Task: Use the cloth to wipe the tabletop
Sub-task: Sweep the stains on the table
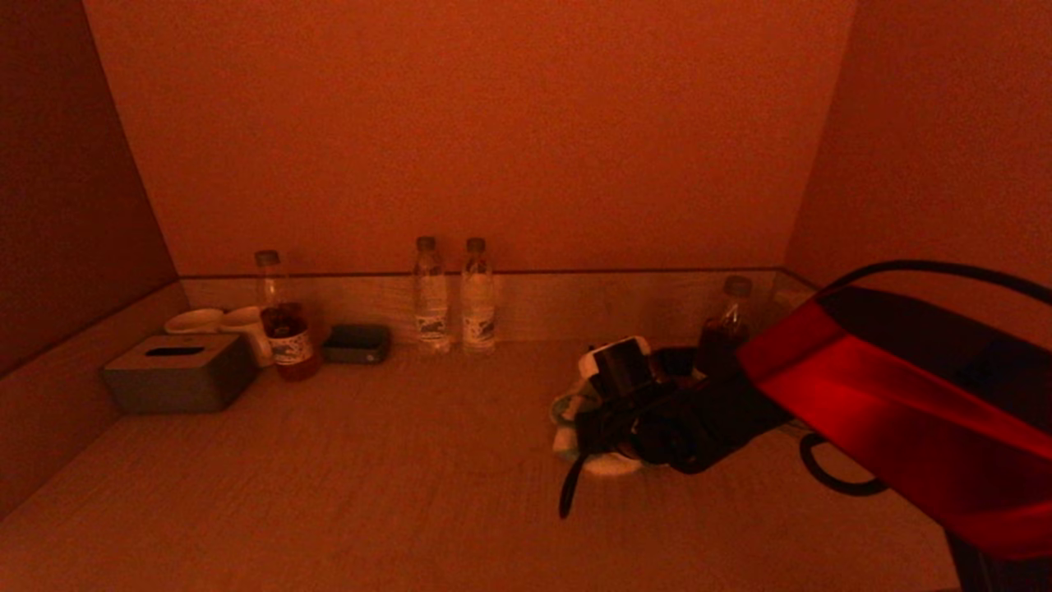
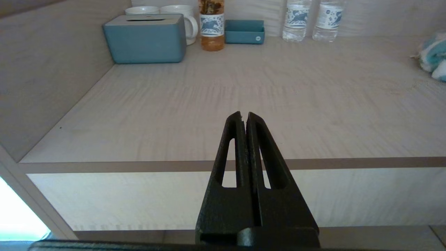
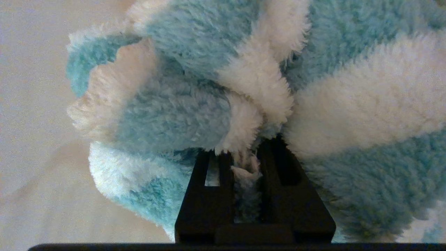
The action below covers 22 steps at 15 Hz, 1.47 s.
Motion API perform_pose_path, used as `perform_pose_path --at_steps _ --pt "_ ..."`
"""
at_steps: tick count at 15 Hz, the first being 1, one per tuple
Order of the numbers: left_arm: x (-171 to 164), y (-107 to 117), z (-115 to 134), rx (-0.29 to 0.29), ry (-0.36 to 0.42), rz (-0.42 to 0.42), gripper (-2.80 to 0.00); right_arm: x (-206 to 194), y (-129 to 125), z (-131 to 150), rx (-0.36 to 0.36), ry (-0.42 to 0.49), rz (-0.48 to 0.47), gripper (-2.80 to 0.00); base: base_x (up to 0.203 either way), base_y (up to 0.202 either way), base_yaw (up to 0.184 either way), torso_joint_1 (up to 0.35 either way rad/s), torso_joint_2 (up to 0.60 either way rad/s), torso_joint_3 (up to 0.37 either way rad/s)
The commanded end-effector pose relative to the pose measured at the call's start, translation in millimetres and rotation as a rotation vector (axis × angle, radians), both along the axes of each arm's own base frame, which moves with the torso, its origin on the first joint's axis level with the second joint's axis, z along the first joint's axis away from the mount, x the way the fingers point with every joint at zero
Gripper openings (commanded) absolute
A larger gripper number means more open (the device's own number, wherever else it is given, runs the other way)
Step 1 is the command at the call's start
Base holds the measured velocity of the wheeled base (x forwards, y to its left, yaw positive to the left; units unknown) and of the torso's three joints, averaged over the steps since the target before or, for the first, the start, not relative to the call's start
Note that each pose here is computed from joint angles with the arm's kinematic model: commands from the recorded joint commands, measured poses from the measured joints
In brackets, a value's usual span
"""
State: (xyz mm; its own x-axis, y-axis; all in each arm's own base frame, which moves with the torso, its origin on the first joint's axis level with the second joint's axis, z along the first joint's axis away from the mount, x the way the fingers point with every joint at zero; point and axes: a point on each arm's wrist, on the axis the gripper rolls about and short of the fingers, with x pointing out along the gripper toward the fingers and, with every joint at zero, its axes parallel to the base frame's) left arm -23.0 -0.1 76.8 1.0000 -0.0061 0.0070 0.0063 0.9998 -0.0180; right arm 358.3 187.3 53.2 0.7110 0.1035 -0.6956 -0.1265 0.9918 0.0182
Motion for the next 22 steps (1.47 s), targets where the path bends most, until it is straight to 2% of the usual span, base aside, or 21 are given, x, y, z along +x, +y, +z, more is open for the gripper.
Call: perform_pose_path --at_steps 1,3,5,8,13,18,22 --pt "0 0 0 0.0 -0.001 -0.002 -2.8 -4 10 -4 -0.006 0.008 0.028 -2.8 0.0 0.0 0.0 0.0 0.0 0.0" --pt "0 0 0 0.0 -0.001 0.0 -2.8 -5 11 -5 -0.007 0.008 0.03 -2.8 0.0 0.0 0.0 0.0 0.0 0.0" --pt "0 0 0 0.0 -0.001 -0.002 -2.8 -17 32 -6 -0.017 0.009 0.089 -2.8 0.0 0.0 0.0 0.0 0.0 0.0" --pt "0 0 0 0.0 -0.001 -0.001 -2.8 -18 34 -7 -0.018 0.009 0.093 -2.8 0.0 0.0 0.0 0.0 0.0 0.0" --pt "0 0 0 0.0 -0.002 -0.002 -2.8 -44 73 -5 -0.021 -0.002 0.21 -2.8 0.0 0.0 0.0 0.0 0.0 0.0" --pt "0 0 0 0.0 -0.001 0.0 -2.8 -49 81 -7 -0.023 -0.001 0.235 -2.8 0.0 0.0 0.0 0.0 0.0 0.0" --pt "0 0 0 0.0 -0.001 0.0 -2.8 -48 98 -8 -0.018 -0.016 0.265 -2.8 0.0 0.0 0.0 0.0 0.0 0.0"
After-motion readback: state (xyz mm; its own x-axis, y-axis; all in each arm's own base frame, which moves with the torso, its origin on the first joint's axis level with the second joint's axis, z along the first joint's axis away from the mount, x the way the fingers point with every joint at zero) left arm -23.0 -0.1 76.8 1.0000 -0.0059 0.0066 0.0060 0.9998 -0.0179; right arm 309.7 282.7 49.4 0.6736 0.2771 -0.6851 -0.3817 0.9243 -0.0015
